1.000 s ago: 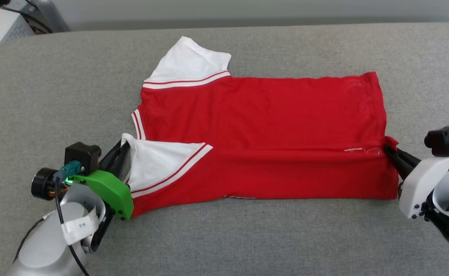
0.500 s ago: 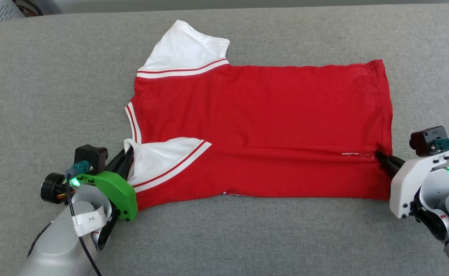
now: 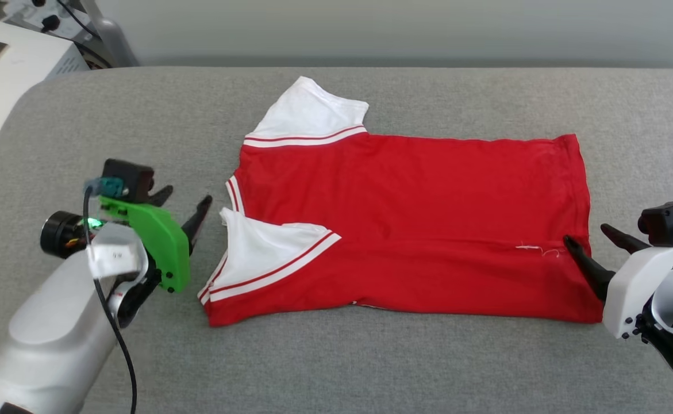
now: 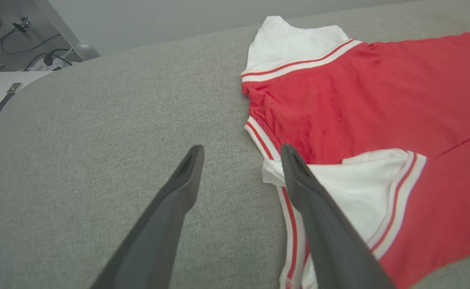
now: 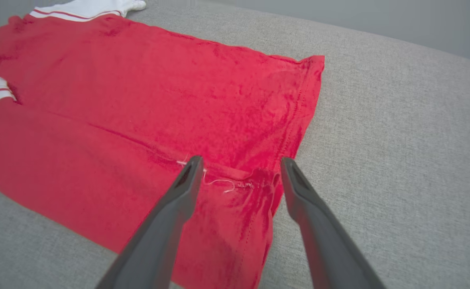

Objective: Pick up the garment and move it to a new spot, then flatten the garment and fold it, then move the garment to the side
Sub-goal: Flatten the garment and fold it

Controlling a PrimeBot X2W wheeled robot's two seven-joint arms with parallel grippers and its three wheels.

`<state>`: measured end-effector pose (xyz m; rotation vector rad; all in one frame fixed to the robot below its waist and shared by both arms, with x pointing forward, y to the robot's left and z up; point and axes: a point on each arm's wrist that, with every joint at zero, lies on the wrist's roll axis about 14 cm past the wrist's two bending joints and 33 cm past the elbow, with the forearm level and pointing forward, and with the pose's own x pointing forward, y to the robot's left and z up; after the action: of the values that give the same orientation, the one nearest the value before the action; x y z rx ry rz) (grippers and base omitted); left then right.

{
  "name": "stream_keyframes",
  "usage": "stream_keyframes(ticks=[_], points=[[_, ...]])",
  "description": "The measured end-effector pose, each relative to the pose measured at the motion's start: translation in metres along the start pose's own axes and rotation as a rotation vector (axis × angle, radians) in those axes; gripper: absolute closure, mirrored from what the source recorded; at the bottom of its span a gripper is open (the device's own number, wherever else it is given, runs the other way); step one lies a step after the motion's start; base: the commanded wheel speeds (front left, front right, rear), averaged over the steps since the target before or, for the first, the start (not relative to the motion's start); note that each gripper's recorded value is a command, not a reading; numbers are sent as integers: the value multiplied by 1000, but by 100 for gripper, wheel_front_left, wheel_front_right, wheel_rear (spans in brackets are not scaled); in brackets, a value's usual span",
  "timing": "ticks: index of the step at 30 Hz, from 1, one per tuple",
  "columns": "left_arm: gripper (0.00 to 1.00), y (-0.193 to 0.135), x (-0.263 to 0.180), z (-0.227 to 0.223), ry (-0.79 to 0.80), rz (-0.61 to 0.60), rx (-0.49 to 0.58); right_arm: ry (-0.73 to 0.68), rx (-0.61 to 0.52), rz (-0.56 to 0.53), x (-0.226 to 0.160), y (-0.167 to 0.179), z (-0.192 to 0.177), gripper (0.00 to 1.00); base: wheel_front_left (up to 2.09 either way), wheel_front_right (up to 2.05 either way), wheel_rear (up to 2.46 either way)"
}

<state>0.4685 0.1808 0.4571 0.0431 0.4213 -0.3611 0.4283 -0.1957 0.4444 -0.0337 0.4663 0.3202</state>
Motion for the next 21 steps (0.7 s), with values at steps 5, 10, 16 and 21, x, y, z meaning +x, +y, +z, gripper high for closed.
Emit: stream_keyframes(ticks=[5,10,16,21], points=[[0,-8,-16,-10,240,-63,12,-19,-10,4,-1,3,11,0,0,0,0],[0,-26,-25,-27,447,-140,38,23,2,11,-2,7,1,0,0,0,0],[0,-40,-30,-69,657,-202,-24,58,23,14,-2,9,-10,0,0,0,0],[0,-39,-33,-108,767,-197,-40,88,25,3,-2,8,-20,0,0,0,0]])
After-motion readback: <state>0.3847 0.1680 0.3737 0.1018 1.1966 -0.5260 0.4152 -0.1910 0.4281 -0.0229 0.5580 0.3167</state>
